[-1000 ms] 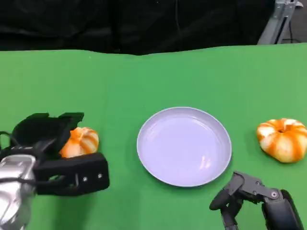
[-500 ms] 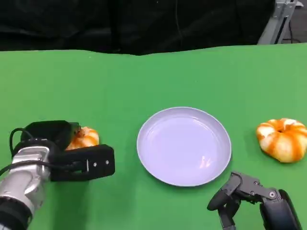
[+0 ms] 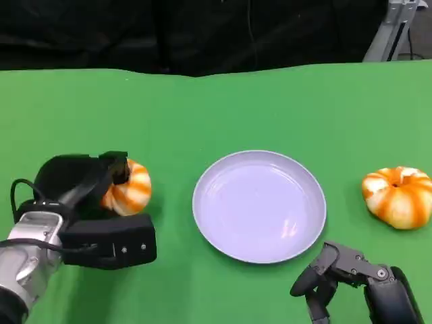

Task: Grasp the bread from the table and place it into the plate.

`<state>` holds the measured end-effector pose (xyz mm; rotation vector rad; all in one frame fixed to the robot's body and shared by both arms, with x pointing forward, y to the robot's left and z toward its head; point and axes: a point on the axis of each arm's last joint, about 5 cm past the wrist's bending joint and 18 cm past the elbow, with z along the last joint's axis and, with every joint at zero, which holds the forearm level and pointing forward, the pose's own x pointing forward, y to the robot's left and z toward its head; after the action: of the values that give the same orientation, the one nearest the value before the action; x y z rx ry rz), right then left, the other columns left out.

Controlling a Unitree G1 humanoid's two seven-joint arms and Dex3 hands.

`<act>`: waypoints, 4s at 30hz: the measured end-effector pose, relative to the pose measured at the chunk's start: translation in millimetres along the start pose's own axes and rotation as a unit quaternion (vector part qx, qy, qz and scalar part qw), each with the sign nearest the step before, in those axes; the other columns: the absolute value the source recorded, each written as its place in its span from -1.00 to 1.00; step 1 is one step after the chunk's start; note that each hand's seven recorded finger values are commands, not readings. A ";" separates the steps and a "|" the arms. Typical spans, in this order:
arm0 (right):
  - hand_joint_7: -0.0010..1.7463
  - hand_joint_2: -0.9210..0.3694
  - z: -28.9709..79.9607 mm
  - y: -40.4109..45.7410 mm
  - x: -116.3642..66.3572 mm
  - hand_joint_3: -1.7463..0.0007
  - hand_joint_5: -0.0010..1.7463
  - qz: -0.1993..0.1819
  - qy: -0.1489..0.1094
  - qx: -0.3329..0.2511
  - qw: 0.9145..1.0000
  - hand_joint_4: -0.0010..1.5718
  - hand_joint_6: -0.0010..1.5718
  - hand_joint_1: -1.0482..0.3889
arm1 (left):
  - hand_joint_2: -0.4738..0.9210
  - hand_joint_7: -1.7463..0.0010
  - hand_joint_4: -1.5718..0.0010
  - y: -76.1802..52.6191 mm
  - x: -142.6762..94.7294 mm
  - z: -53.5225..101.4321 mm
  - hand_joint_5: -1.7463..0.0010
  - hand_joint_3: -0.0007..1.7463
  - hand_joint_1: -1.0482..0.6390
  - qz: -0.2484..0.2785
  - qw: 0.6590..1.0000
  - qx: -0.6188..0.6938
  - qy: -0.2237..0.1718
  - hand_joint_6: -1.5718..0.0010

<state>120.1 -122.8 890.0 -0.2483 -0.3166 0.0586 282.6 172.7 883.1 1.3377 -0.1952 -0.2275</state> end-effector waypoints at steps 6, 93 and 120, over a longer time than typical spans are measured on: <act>0.49 -0.04 1.3 1.3 0.7 -0.55 0.93 0.000 0.001 0.003 1.000 0.10 0.07 0.45 | 0.51 -1.00 -0.07 9.6 2.8 4.2 -1.00 -0.03 0.06 0.029 0.999 0.000 -0.025 0.18; 0.46 0.00 4.4 9.1 0.1 -0.54 0.80 -0.005 0.005 0.009 1.000 0.09 0.10 0.44 | 1.00 0.65 0.34 51.5 -51.7 41.7 -0.03 -0.77 -0.11 0.013 0.924 -0.358 -0.136 0.13; 0.46 -0.04 -1.1 1.4 -0.9 -0.51 0.81 -0.005 0.010 0.002 1.000 0.07 0.10 0.41 | 0.21 -0.81 -0.05 3.4 -139.0 36.2 -1.00 0.66 0.15 0.086 0.817 -0.569 -0.042 0.01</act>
<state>119.6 -121.7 888.4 -0.2432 -0.2984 0.0468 139.4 177.6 893.0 0.1042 -0.1995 -0.1935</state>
